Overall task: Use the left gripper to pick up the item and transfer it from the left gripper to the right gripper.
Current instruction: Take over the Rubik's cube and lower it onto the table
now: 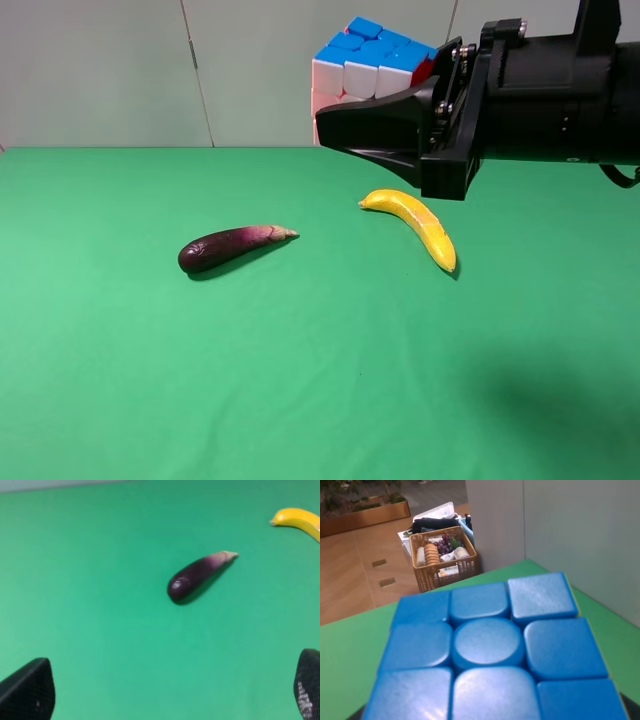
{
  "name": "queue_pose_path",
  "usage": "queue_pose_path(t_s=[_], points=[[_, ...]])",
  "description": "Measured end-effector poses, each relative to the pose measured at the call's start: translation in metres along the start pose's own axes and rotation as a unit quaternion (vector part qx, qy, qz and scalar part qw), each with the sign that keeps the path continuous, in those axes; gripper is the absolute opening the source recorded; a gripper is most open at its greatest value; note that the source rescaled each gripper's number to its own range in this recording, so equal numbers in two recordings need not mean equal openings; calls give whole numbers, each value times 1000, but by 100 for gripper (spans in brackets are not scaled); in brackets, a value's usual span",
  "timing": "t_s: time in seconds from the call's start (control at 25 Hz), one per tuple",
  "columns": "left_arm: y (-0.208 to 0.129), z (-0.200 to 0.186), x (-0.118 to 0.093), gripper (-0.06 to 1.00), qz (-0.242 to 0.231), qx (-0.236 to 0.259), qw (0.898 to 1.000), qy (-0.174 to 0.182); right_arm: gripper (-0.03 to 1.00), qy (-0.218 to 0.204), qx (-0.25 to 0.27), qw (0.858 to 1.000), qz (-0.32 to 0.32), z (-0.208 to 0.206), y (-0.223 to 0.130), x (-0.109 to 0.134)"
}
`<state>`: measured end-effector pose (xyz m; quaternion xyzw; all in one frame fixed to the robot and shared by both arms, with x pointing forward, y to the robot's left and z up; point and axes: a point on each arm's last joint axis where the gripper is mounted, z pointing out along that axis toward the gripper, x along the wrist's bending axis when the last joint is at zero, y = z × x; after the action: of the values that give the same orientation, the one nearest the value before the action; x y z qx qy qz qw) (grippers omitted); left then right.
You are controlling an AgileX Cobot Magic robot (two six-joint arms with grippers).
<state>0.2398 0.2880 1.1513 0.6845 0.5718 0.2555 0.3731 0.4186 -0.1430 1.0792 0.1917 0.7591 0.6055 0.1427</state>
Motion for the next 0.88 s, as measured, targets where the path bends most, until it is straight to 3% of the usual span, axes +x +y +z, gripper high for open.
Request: queue_pose_path(t_s=[0.4,0.68,0.88], points=[[-78,2,3,89,12,-55,998,22,0,-10,4,1000,5,0,-1,-2],[-100,41,13,89,5,21,999,45,0,-16,5,1000,6,0,-1,-3],[-102,45,17,85,-11,24,998,63,0,-24,8,1000,9,0,-2,-4]])
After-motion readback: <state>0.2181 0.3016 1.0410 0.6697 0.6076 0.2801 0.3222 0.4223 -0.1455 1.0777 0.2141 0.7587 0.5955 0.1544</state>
